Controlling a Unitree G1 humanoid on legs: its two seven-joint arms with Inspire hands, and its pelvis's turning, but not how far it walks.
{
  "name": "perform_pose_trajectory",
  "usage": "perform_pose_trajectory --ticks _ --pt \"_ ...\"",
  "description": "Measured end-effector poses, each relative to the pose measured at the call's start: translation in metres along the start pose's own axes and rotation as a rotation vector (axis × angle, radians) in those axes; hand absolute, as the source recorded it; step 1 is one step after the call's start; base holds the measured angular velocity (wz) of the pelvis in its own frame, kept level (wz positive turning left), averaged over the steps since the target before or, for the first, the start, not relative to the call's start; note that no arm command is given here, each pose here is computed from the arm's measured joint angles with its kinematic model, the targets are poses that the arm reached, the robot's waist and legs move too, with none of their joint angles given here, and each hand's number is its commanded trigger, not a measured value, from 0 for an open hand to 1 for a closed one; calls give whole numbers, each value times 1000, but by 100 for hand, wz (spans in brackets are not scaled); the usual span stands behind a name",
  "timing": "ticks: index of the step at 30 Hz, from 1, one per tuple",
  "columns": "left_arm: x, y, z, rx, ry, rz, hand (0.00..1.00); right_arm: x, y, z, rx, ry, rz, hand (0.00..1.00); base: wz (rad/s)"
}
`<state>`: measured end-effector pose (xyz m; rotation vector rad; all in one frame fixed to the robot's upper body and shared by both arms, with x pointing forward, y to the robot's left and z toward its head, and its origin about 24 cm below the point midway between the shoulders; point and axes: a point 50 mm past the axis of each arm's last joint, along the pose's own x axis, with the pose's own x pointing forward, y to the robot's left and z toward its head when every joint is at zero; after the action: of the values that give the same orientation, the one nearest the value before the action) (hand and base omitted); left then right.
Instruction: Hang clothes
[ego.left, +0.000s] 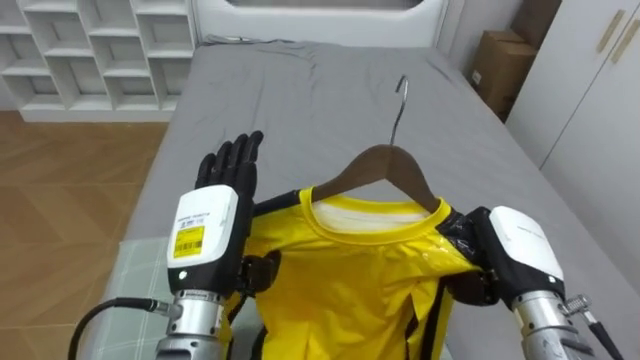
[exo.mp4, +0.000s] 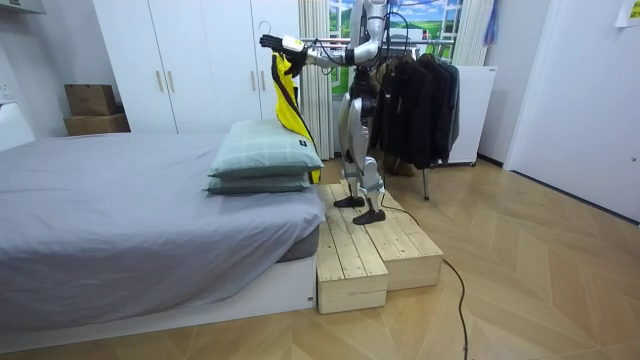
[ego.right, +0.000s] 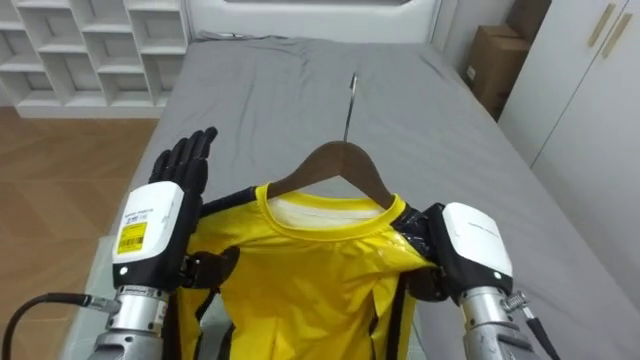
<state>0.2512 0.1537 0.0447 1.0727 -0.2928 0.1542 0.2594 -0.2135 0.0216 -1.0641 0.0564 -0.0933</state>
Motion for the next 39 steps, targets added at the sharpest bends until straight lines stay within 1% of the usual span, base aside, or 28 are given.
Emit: perform_pose_trajectory --ticks 6,12,22,26,30,34,37,39 --pt "-1 7 -12 17 47 24 0 1 -14 -11 -27 31 -72 100 0" --pt "-6 4 -14 16 59 5 0 1 -16 -12 -31 31 -87 100 0" --pt "-4 7 -10 -9 47 3 0 1 -17 -13 -31 31 -93 100 -1" --pt "-3 10 -12 -42 56 18 0 -2 -23 -21 -31 47 -139 100 -2" --pt "-4 22 -29 -124 150 98 0 -6 -26 -27 -37 67 -167 100 -15" --pt "-10 28 -42 -201 236 149 0 -12 -25 -33 -42 86 -178 100 -8" --pt "-21 23 -58 -244 324 150 0 -13 -27 -35 -55 88 -194 100 -14" --pt "-39 15 -77 -243 434 120 0 -14 -33 -39 -66 101 -228 100 -8"
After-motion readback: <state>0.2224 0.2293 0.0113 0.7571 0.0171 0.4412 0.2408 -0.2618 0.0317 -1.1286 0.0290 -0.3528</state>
